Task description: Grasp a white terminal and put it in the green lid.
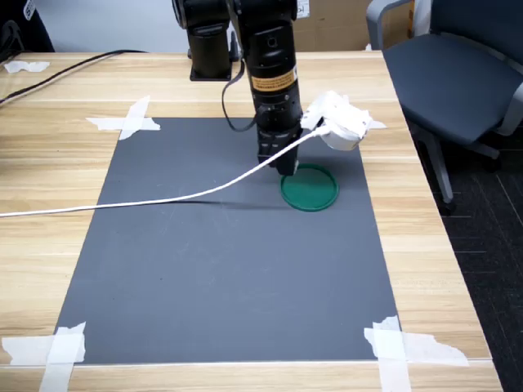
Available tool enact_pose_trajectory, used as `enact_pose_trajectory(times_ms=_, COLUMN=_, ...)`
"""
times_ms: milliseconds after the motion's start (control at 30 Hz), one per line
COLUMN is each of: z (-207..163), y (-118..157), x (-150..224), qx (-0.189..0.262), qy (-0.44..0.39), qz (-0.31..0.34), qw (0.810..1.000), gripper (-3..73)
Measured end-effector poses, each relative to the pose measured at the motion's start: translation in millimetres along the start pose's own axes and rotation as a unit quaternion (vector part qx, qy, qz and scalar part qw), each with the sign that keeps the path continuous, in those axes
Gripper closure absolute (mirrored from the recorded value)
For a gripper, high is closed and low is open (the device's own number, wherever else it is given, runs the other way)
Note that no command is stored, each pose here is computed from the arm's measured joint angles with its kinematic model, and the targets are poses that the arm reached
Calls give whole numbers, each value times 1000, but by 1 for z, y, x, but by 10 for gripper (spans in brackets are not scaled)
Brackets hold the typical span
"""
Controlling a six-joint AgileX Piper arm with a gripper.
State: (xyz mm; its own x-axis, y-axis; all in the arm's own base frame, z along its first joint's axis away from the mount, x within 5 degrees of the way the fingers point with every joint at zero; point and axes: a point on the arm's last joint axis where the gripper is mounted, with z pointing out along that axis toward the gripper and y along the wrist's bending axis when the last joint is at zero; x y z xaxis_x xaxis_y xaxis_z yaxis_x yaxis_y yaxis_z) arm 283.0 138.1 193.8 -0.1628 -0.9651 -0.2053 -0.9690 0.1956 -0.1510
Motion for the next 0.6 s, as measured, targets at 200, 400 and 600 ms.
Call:
enact_pose_trajectory(times_ms=200, z=8, y=5, x=-8, qx=-7, qy=3, qz=-8, qw=1000, gripper=618)
enact_pose_trajectory(times_ms=400, z=10, y=1, x=-10, qx=16, qy=-5, qz=-9, qw=1000, gripper=618)
enact_pose_trajectory(times_ms=600, z=15, y=0, x=-10, qx=17, qy=-2, qz=-11, qw=1000, gripper=580)
